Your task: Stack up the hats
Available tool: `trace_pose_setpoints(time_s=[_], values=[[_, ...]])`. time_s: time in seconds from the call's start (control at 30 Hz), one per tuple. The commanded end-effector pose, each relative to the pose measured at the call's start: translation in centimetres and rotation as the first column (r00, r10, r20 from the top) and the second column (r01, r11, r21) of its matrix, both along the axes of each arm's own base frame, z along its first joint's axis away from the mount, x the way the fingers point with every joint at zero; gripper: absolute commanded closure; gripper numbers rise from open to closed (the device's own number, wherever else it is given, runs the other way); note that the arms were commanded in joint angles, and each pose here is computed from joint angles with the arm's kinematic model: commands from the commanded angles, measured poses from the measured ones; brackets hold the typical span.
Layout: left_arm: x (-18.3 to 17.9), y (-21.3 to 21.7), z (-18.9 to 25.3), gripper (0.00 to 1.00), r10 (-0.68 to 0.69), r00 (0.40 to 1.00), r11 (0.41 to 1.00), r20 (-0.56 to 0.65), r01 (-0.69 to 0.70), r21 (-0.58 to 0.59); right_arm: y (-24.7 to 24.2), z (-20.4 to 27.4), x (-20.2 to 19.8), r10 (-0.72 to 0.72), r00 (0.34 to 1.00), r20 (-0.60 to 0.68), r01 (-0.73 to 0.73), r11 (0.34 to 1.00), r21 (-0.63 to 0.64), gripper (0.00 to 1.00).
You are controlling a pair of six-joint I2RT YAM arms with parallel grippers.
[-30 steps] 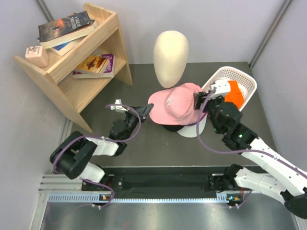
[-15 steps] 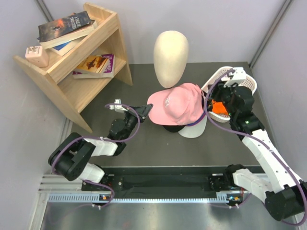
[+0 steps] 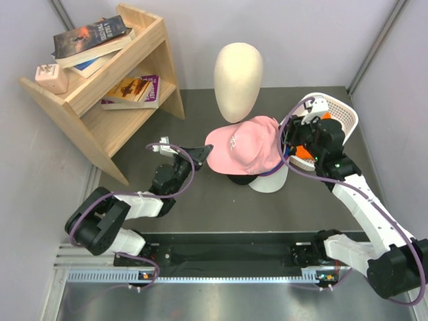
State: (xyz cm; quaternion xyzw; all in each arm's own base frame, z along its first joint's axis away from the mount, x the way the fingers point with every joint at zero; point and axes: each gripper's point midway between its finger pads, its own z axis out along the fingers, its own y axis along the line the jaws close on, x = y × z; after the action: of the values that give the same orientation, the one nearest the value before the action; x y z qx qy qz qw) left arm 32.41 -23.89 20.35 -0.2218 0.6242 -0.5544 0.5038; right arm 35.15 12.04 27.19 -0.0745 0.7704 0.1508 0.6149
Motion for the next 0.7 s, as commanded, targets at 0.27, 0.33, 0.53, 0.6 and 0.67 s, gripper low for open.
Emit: trace_pose_setpoints(time_s=[0.27,0.33,0.53,0.6,0.67], values=[[0.8,1.9,-8.1,0.98,0.095,0.982,0.951,-0.165,-0.040,0.307,-0.6,-1.5,1.1,-0.044,0.998,-0.033,0.044,0.999,-0.008,0.55],[0.8,2.0,-8.2,0.97,0.097,0.981,0.949,-0.168,-0.041,0.311,-0.6,-1.8,1.2,-0.045,0.998,-0.041,0.044,0.999,-0.011,0.57],[0.8,2.3,-9.3,0.85,0.117,0.972,0.940,-0.203,-0.042,0.338,-1.0,-3.1,1.7,-0.073,0.994,-0.079,0.070,0.997,-0.038,0.85],[0.5,2.5,-10.5,0.70,0.124,0.962,0.930,-0.242,-0.028,0.366,-1.5,-3.3,1.9,-0.103,0.991,-0.085,0.099,0.994,-0.048,0.97],[0.5,2.3,-11.1,0.64,0.120,0.956,0.920,-0.268,-0.006,0.391,-1.9,-3.5,1.9,-0.128,0.988,-0.090,0.123,0.991,-0.055,1.00]])
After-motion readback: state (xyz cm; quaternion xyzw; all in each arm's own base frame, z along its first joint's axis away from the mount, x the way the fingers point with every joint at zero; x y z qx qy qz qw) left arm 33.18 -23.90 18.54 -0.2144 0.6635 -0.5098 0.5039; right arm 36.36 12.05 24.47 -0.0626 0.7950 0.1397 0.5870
